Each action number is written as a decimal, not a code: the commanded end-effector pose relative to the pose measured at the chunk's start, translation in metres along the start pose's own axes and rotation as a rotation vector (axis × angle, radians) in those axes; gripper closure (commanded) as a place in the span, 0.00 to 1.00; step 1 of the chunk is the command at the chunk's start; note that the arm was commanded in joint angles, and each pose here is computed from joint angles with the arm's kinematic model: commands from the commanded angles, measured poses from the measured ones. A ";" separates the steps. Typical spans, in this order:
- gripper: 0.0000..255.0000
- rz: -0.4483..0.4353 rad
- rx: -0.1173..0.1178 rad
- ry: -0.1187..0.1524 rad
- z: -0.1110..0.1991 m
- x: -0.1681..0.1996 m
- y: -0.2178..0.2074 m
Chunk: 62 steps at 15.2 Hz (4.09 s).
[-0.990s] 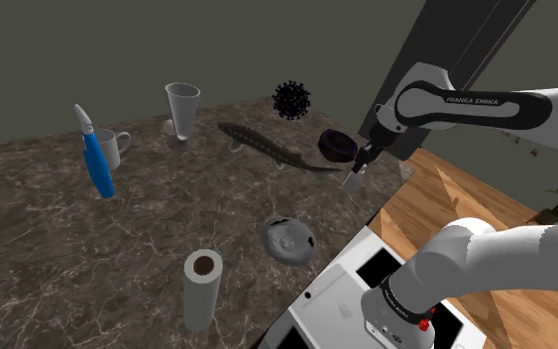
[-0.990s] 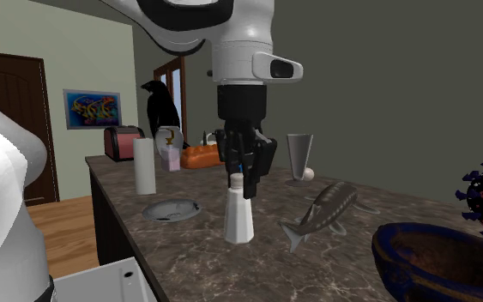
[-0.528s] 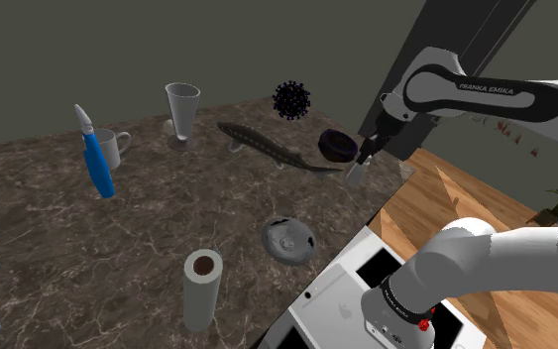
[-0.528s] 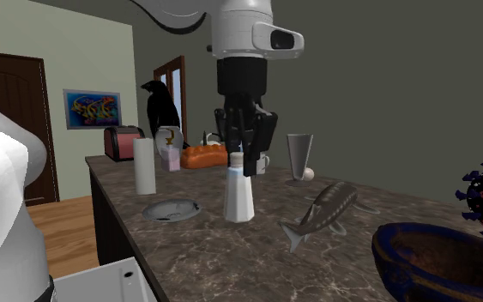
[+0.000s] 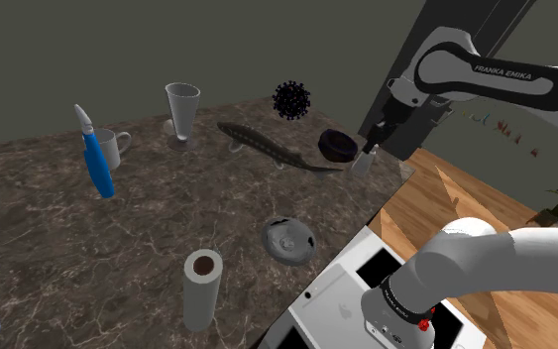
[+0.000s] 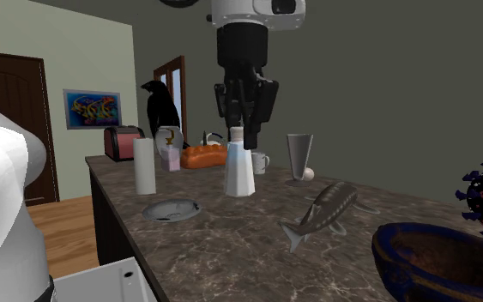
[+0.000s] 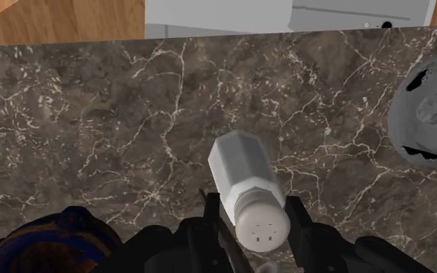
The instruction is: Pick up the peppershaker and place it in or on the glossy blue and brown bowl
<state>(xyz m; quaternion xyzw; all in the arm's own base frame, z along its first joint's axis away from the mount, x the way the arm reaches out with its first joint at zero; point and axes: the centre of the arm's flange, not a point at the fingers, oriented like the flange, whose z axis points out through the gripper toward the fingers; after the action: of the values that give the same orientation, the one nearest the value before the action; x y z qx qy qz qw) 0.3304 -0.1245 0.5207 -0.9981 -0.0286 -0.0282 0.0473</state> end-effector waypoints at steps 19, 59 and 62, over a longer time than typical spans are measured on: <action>1.00 0.000 0.000 0.000 -0.047 0.155 0.158; 0.00 0.000 0.000 0.000 0.048 0.205 0.226; 0.00 0.000 0.000 0.000 0.009 0.205 0.226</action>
<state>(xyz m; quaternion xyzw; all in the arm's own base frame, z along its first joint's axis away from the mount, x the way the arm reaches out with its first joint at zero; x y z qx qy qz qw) 0.5495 -0.3361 0.4912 -0.9981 -0.0284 -0.0284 0.0470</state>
